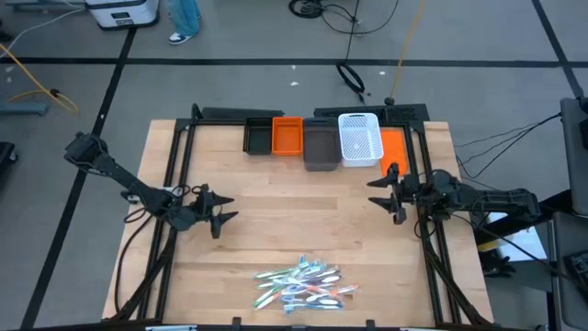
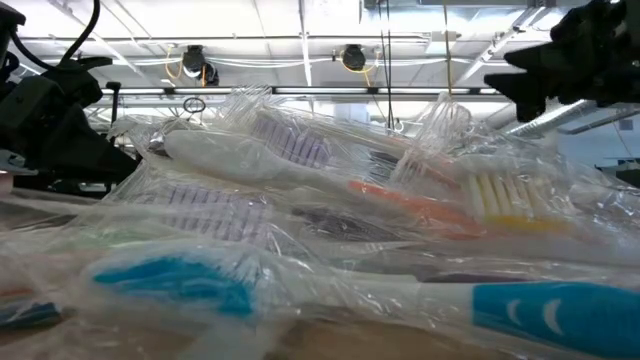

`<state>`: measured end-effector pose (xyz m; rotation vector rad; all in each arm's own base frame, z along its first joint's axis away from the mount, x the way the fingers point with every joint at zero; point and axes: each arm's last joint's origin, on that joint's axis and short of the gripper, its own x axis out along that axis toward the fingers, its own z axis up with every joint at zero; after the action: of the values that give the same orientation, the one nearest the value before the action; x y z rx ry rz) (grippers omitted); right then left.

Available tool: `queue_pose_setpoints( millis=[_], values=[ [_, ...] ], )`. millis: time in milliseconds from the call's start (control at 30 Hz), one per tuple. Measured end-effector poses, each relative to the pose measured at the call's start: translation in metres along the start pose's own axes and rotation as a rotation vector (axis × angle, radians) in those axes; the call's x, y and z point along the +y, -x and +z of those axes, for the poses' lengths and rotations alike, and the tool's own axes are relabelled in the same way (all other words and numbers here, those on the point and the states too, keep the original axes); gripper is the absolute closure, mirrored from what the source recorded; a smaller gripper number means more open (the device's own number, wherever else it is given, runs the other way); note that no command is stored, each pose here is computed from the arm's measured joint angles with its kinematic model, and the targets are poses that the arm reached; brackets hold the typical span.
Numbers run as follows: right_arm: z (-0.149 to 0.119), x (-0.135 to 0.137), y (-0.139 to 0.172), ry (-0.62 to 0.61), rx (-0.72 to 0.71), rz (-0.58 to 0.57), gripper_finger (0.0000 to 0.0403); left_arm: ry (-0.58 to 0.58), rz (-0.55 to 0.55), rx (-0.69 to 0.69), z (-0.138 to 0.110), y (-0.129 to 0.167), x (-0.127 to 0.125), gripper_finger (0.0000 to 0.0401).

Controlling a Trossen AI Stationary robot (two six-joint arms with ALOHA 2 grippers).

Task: Pick & Place Toothbrushes
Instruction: Put the orange toothbrush into the orange basket

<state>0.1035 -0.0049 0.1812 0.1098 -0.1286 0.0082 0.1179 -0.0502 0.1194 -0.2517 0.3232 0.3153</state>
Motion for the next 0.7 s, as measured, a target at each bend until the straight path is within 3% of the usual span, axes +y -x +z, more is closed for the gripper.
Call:
queue_pose_setpoints(
  millis=[233, 400, 700],
  values=[
    [0.012, 0.001, 0.001, -0.107, -0.127, 0.014, 0.0188, -0.090, 0.013, -0.005, 0.000, 0.000, 0.001, 0.0160],
    [0.018, 0.002, 0.002, -0.118, -0.185, 0.021, 0.0188, -0.100, 0.012, -0.005, 0.000, 0.000, 0.001, 0.0160],
    [0.014, 0.001, -0.004, -0.176, -0.124, 0.014, 0.0188, -0.040, -0.015, -0.050, 0.006, 0.000, -0.003, 0.0160]
  ],
)
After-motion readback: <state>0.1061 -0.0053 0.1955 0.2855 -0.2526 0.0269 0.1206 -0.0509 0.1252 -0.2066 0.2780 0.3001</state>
